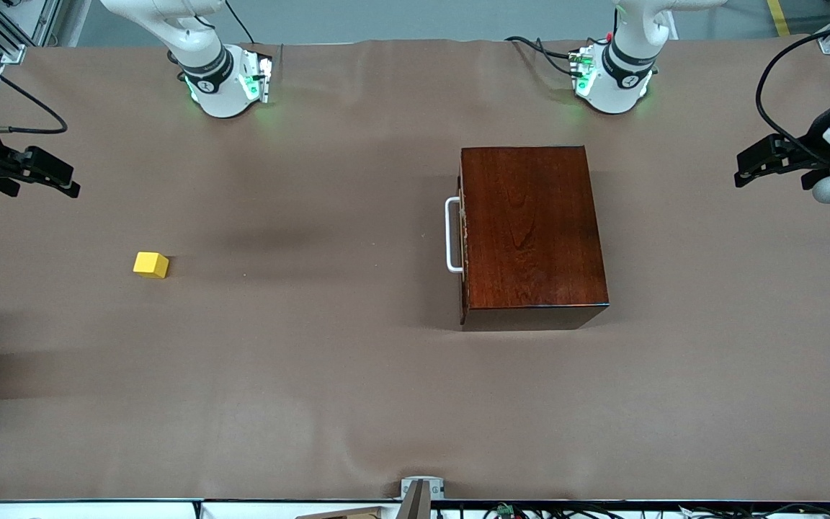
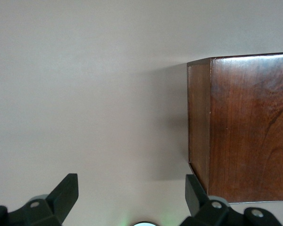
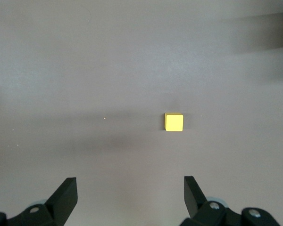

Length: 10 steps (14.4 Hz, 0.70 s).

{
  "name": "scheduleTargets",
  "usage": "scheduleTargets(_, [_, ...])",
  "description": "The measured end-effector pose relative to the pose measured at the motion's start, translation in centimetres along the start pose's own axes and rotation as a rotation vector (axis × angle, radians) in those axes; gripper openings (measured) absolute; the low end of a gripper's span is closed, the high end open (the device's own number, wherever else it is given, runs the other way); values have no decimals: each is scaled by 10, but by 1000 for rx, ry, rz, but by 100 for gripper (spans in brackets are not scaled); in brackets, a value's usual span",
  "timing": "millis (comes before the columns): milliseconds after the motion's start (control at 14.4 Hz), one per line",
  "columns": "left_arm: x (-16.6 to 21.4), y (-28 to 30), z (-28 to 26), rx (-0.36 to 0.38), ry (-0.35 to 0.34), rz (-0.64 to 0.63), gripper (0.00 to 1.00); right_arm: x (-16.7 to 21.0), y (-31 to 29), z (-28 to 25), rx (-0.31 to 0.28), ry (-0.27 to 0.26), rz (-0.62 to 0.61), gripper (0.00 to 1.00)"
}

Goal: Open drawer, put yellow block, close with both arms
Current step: 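Move the left gripper to the white drawer handle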

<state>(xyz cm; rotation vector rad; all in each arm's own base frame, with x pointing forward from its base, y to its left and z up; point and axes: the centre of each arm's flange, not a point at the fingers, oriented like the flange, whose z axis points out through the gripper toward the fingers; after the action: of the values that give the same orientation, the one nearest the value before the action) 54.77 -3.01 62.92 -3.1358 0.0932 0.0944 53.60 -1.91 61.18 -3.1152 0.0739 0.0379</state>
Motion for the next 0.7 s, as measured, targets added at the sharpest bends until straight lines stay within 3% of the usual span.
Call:
scheduleTargets(418, [0, 4, -9, -1, 20, 2, 100, 0, -1, 0, 0, 0, -1, 100])
scheduleTargets(696, [5, 31, -11, -55, 23, -35, 100, 0, -1, 0, 0, 0, -1, 100])
